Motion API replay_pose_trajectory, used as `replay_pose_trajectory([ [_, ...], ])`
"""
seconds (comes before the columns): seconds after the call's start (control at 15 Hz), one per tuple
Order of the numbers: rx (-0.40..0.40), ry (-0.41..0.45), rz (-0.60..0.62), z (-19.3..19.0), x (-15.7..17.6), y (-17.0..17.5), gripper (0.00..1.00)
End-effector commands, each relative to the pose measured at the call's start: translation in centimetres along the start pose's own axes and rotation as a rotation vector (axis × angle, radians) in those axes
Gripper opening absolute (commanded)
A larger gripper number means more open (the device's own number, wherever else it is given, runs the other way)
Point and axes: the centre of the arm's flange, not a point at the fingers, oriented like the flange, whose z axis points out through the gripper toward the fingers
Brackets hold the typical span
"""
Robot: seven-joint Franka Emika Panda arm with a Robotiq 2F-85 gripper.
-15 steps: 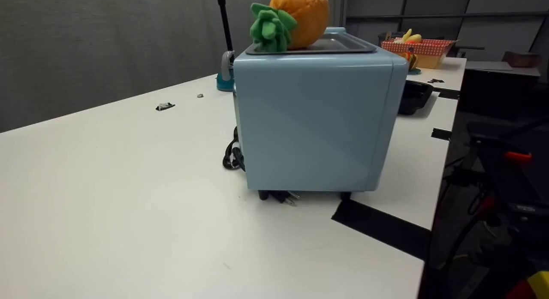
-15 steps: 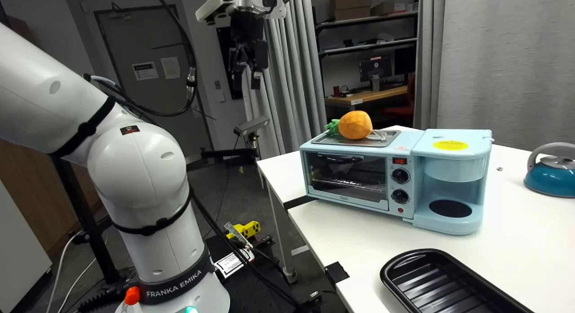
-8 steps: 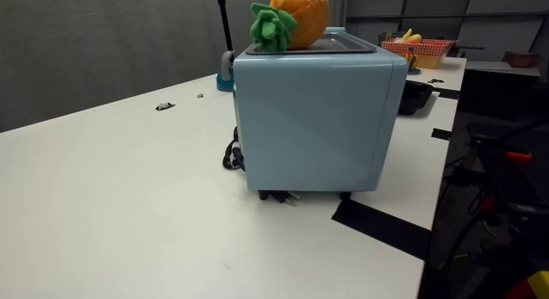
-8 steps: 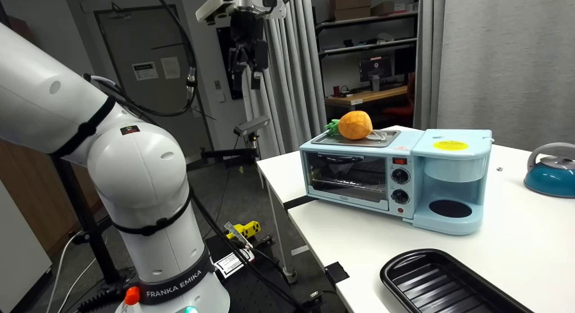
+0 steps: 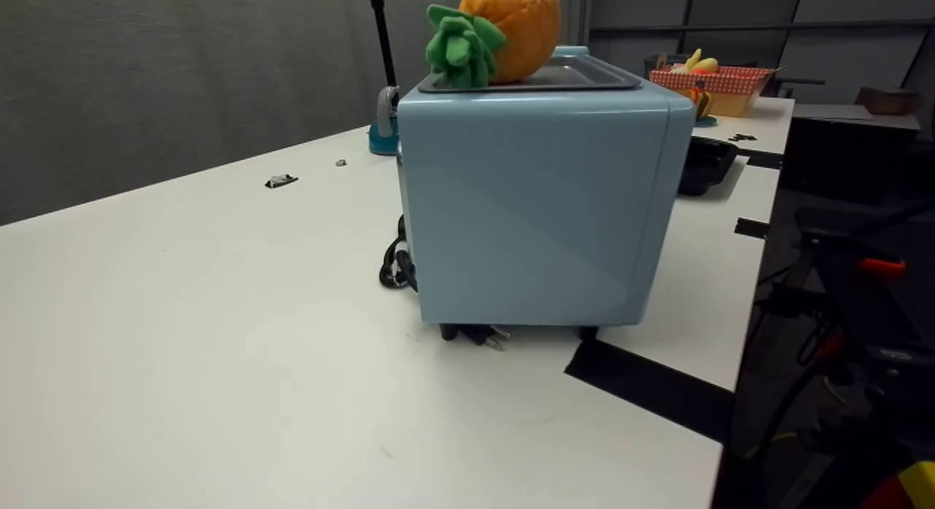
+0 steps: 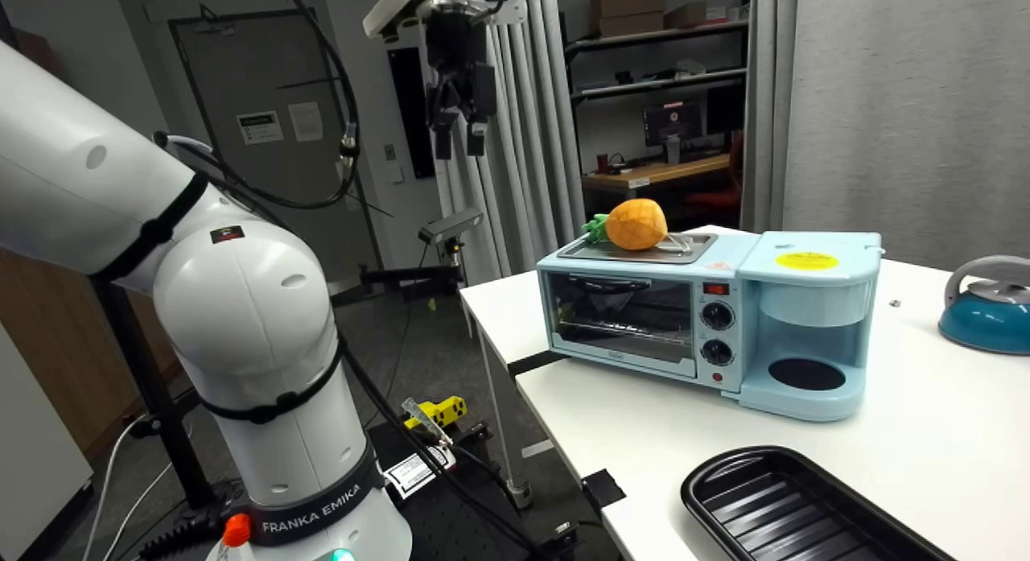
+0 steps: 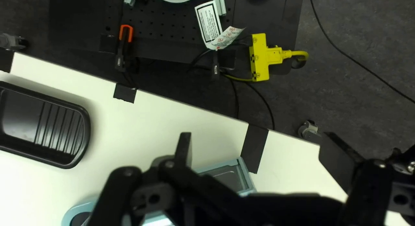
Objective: Push the button on the top of the breakfast maker
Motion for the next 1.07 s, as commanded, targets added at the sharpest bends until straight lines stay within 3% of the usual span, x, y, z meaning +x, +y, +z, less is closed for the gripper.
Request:
replay_pose_trajectory([
  [0.0, -0.013, 0.071, 0.060, -1.4, 1.0, 3.3, 1.00],
  [0.67, 0.036, 0.231, 0.256, -2.7, 7.9, 12.1, 1.00],
  [1.0, 0.050, 0.229, 0.265, -1.9, 7.9, 13.1, 1.00],
])
